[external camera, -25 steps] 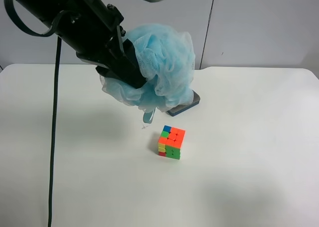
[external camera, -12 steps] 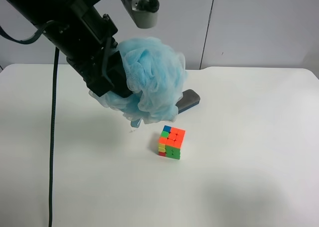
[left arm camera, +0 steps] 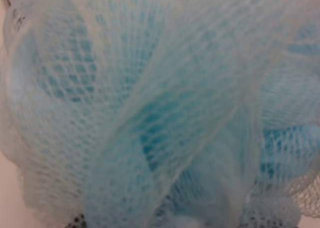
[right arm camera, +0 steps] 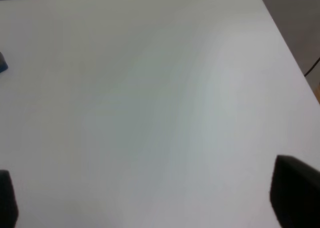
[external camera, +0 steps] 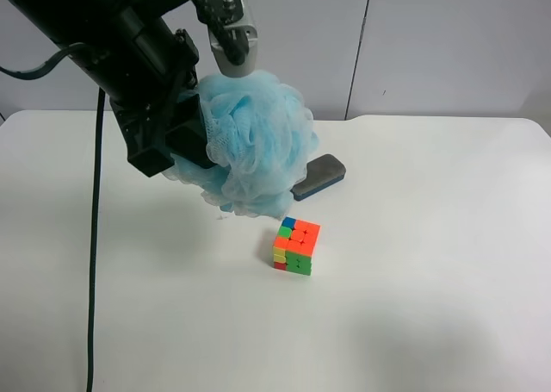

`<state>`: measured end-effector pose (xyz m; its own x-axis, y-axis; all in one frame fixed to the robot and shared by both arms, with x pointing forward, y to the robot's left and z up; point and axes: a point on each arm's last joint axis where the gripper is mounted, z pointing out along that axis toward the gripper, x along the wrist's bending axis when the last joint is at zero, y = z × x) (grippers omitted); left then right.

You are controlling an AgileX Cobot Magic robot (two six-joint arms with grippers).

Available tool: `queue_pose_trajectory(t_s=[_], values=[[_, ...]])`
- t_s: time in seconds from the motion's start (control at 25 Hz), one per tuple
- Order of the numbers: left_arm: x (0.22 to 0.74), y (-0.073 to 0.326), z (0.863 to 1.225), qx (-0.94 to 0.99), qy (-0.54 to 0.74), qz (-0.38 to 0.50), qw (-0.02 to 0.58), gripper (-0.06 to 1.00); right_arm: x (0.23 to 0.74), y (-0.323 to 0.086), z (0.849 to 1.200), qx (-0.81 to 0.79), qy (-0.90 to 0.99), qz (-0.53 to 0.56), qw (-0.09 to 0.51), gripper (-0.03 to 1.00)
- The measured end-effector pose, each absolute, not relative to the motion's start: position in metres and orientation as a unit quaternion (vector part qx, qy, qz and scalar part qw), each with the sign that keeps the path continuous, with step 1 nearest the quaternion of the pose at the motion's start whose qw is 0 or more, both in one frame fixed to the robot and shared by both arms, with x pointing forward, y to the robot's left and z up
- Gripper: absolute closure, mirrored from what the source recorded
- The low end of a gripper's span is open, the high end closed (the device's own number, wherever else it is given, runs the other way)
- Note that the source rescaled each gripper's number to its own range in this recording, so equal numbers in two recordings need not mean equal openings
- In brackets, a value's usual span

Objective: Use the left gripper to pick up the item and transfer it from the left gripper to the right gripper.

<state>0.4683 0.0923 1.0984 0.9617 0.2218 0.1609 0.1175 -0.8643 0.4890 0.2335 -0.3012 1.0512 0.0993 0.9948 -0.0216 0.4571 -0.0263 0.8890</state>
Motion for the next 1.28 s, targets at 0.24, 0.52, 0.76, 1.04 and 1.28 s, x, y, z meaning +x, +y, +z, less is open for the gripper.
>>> queue_pose_trajectory(t_s=[0.24,0.52,0.76,1.04,1.28], values=[[0.468,0.092,1.098,0.962,0.059,0.114,0.242,0.92,0.234,-0.297,1.051,0.628,0.579,0.364,0.373,-0.03],[0.468,0.092,1.098,0.963,0.035,0.12,0.239,0.92,0.262,-0.286,1.072,0.656,0.601,0.373,0.264,-0.03],[0.468,0.092,1.098,0.963,0.028,0.121,0.238,0.92,0.307,-0.275,1.102,0.664,0.62,0.386,0.162,-0.03],[0.468,0.092,1.099,0.963,0.028,0.123,0.239,0.93,0.361,-0.253,1.109,0.612,0.643,0.46,0.024,-0.03],[0.469,0.091,1.099,0.96,0.029,0.126,0.247,0.93,0.401,-0.239,1.105,0.568,0.626,0.528,-0.082,-0.03]])
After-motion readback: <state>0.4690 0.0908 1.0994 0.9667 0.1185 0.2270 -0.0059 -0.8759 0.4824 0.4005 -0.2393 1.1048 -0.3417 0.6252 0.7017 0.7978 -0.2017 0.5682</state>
